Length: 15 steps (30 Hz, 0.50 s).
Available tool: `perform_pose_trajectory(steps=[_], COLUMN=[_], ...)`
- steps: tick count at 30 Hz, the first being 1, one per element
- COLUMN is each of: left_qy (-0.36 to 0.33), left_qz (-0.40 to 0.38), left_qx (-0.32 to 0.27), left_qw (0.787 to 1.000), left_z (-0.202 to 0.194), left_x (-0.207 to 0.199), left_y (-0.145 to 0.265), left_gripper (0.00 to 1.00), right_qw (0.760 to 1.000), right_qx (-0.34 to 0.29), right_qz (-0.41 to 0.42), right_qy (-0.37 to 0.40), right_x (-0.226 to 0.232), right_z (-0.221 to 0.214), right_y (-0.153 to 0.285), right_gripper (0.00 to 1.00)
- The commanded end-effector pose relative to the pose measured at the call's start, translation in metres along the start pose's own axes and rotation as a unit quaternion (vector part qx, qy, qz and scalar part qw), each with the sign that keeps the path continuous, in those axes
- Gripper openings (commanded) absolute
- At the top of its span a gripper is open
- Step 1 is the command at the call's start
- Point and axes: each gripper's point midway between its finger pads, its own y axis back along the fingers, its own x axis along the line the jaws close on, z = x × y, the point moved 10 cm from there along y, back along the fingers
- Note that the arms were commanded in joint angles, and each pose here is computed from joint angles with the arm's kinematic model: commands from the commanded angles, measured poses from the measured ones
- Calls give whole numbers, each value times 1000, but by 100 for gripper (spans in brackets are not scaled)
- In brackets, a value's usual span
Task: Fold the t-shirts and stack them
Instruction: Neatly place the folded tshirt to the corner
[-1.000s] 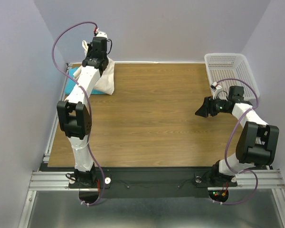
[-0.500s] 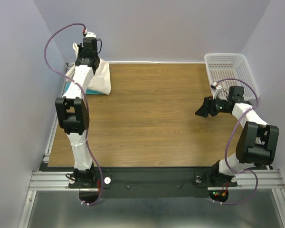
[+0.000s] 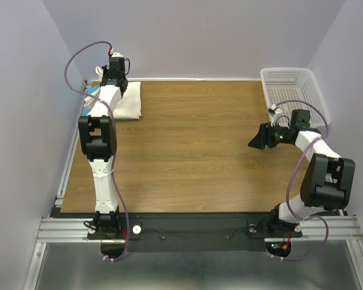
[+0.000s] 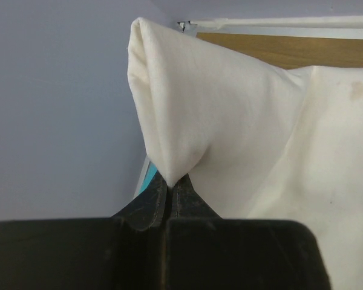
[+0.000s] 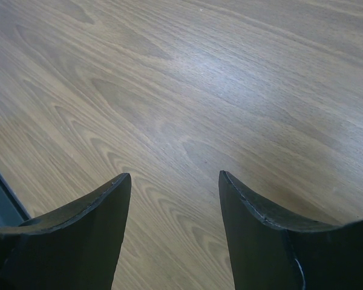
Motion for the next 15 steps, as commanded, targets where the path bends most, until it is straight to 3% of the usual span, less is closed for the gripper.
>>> perform_pose_trajectory(steps=[1, 15], left_qy=[66, 79], left_qz=[25, 22], left_qx=[-60, -60], left_qw=[996, 995], left_z=[35, 28], left_x=[24, 11], left_y=[0, -25], left_gripper=[0, 0], right_qw=[1000, 1000], right_qx=[-12, -9], right_qz=[12, 11], right_qy=[10, 5], right_x=[1, -2], right_z=[8, 7], right_y=[0, -1], right_gripper=[66, 66])
